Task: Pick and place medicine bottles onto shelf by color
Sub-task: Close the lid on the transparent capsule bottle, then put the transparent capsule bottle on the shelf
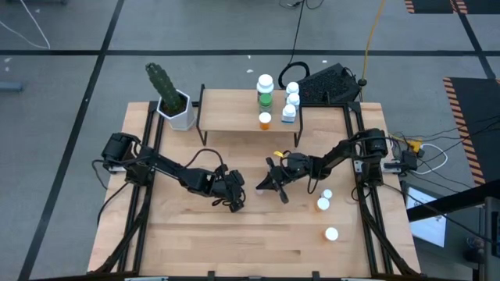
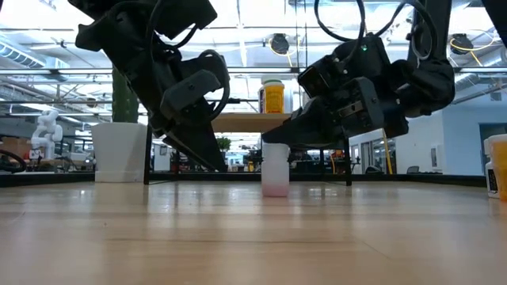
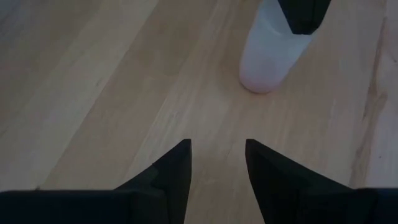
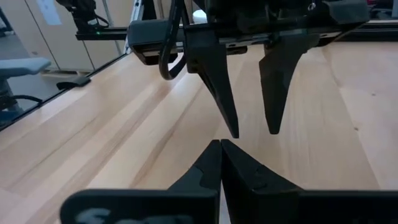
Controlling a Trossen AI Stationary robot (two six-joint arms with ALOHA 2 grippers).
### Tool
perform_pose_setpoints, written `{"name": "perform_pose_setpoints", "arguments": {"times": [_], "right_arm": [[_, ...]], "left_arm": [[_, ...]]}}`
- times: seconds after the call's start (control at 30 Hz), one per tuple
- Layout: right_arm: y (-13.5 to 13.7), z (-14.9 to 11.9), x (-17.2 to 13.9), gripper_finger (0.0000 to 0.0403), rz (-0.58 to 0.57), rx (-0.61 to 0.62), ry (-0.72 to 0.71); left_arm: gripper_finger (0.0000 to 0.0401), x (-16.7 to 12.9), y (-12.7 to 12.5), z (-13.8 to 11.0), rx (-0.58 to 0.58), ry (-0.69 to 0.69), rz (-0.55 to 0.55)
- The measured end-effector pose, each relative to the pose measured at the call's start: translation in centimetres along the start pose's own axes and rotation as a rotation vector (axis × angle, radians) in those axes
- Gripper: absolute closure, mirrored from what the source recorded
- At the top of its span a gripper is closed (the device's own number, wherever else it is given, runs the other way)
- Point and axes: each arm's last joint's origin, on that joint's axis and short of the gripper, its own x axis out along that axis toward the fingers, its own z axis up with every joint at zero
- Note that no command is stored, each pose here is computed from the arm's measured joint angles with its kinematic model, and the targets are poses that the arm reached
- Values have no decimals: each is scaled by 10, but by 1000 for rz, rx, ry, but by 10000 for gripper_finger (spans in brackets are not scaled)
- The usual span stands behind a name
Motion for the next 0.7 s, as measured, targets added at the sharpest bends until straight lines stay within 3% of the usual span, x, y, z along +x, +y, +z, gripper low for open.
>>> {"name": "perform_pose_setpoints", "arguments": {"times": [0.13,0.27,0.53,0.7], "right_arm": [[1,11,-3,401,1,-24,-48],[4,20,-7,372,28,-33,-73],[6,37,-14,278,25,-50,-137],[13,58,-24,237,16,-60,-190]], "left_arm": [[249,0,0,1,-2,-7,-4],[234,-1,-6,5,12,-60,-40],[135,-4,-16,27,80,-294,-139],[77,-1,-9,35,104,-331,-122]]}}
